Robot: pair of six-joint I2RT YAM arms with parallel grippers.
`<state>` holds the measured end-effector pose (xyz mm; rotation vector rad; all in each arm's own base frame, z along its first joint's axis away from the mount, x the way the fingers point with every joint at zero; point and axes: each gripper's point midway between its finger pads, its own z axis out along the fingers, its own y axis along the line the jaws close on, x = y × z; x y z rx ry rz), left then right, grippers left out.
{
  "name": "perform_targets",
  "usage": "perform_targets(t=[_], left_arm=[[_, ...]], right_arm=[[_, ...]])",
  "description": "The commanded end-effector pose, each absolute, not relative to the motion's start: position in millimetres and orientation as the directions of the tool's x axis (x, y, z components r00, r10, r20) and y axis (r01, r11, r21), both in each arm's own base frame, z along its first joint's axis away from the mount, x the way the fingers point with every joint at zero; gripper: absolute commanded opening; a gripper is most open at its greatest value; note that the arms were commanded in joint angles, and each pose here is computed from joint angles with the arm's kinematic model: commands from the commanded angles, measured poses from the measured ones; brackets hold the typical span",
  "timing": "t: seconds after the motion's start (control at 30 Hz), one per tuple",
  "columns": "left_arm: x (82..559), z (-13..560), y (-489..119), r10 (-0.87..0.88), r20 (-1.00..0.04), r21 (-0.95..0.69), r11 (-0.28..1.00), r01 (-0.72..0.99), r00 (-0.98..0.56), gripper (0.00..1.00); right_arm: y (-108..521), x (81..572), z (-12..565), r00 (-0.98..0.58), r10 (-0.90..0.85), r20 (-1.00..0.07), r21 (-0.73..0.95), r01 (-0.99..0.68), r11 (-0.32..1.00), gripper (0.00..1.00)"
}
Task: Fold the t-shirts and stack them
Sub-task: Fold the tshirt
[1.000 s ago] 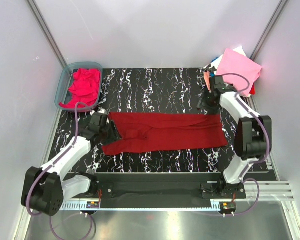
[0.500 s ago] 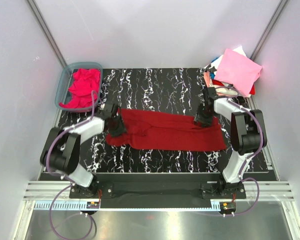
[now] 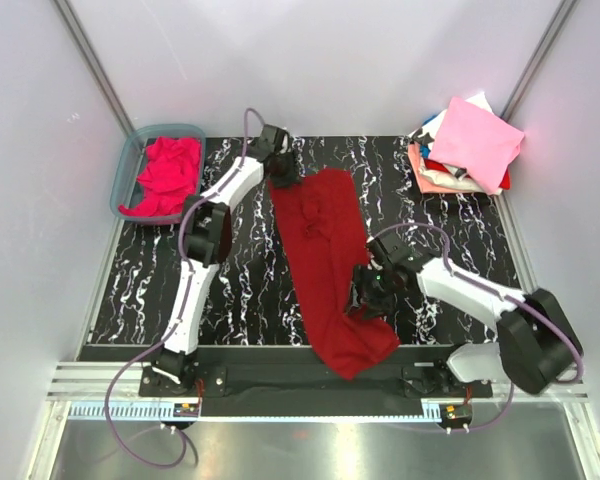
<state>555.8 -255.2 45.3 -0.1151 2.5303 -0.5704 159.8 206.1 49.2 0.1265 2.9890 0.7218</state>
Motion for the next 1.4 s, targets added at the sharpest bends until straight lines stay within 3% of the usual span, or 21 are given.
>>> perform_targets(t=[0.0, 0.07, 0.1, 0.17, 0.23, 0.27, 0.33, 0.4, 0.43, 0.5, 0.53, 0.57, 0.63, 0.67, 0.7, 0.77, 1.1, 1.3, 1.37], left_arm=[[549, 161, -334, -0.032, -0.667, -0.476, 0.787, 0.393, -0.744, 0.57], [535, 214, -346, -0.045, -0.736, -0.479, 0.74, 0.473, -0.676, 0.71], [531, 230, -344, -0.058, -0.754, -0.475, 0.736, 0.483, -0.654, 0.85], [523, 237, -331, -0.085, -0.762, -0.464, 0.764, 0.449, -0.642, 0.93], [506, 277, -307, -0.114, -0.789, -0.431, 0.803, 0.412, -0.603, 0.99], [492, 292, -291, -0.125, -0.792, -0.421, 0.821, 0.386, -0.597, 0.99], [467, 270, -266, -0.112, -0.744, -0.391, 0.873, 0.292, -0.659, 0.99], [434, 292, -249, -0.157, -0.748, -0.416, 0.868, 0.271, -0.645, 0.99], [412, 252, -241, -0.142, -0.692, -0.417, 0.879, 0.231, -0.708, 0.99], [379, 270, -236, -0.203, -0.713, -0.475, 0.844, 0.249, -0.671, 0.99], [356, 229, -230, -0.187, -0.663, -0.468, 0.859, 0.207, -0.725, 0.99], [336, 238, -231, -0.206, -0.671, -0.492, 0.842, 0.221, -0.712, 0.99], [305, 194, -224, -0.186, -0.623, -0.481, 0.857, 0.184, -0.76, 0.99], [289, 194, -225, -0.195, -0.62, -0.496, 0.848, 0.187, -0.76, 0.98], [280, 186, -222, -0.198, -0.615, -0.494, 0.851, 0.178, -0.763, 0.98], [254, 163, -218, -0.203, -0.584, -0.503, 0.85, 0.154, -0.786, 0.98], [201, 126, -211, -0.221, -0.537, -0.537, 0.834, 0.128, -0.814, 0.96], [193, 122, -206, -0.222, -0.529, -0.538, 0.834, 0.122, -0.819, 0.96], [191, 120, -204, -0.224, -0.528, -0.538, 0.834, 0.119, -0.819, 0.96]], right_arm=[[235, 155, 107, -0.992, 0.096, -0.08, 0.63, 0.024, 0.776, 0.62], [232, 178, 129, -0.972, 0.116, -0.203, 0.599, -0.029, 0.8, 0.66], [226, 183, 131, -0.967, 0.099, -0.234, 0.559, -0.051, 0.828, 0.68], [216, 214, 149, -0.926, 0.112, -0.36, 0.472, -0.077, 0.878, 0.7], [207, 230, 147, -0.916, 0.09, -0.391, 0.382, -0.073, 0.921, 0.72], [204, 247, 157, -0.892, 0.085, -0.444, 0.35, -0.085, 0.933, 0.73], [199, 271, 149, -0.891, 0.091, -0.444, 0.31, -0.058, 0.949, 0.75], [197, 304, 146, -0.888, 0.1, -0.449, 0.291, -0.04, 0.956, 0.74], [197, 315, 144, -0.889, 0.1, -0.447, 0.285, -0.035, 0.958, 0.74], [202, 347, 139, -0.889, 0.082, -0.45, 0.263, -0.044, 0.964, 0.74], [200, 358, 136, -0.89, 0.08, -0.449, 0.248, -0.038, 0.968, 0.74], [205, 377, 148, -0.875, 0.069, -0.48, 0.245, -0.058, 0.968, 0.73], [210, 393, 121, -0.902, 0.04, -0.43, 0.212, -0.058, 0.976, 0.73], [220, 409, 132, -0.889, 0.031, -0.457, 0.226, -0.083, 0.971, 0.72], [222, 414, 108, -0.914, 0.02, -0.406, 0.205, -0.07, 0.976, 0.71], [235, 429, 107, -0.915, 0.019, -0.403, 0.226, -0.079, 0.971, 0.7], [269, 444, 1, -0.967, -0.018, -0.253, 0.099, -0.045, 0.994, 0.66], [289, 467, -36, -0.972, 0.019, -0.235, 0.124, -0.01, 0.992, 0.62], [300, 489, -26, -0.958, 0.062, -0.279, 0.194, 0.007, 0.981, 0.59]])
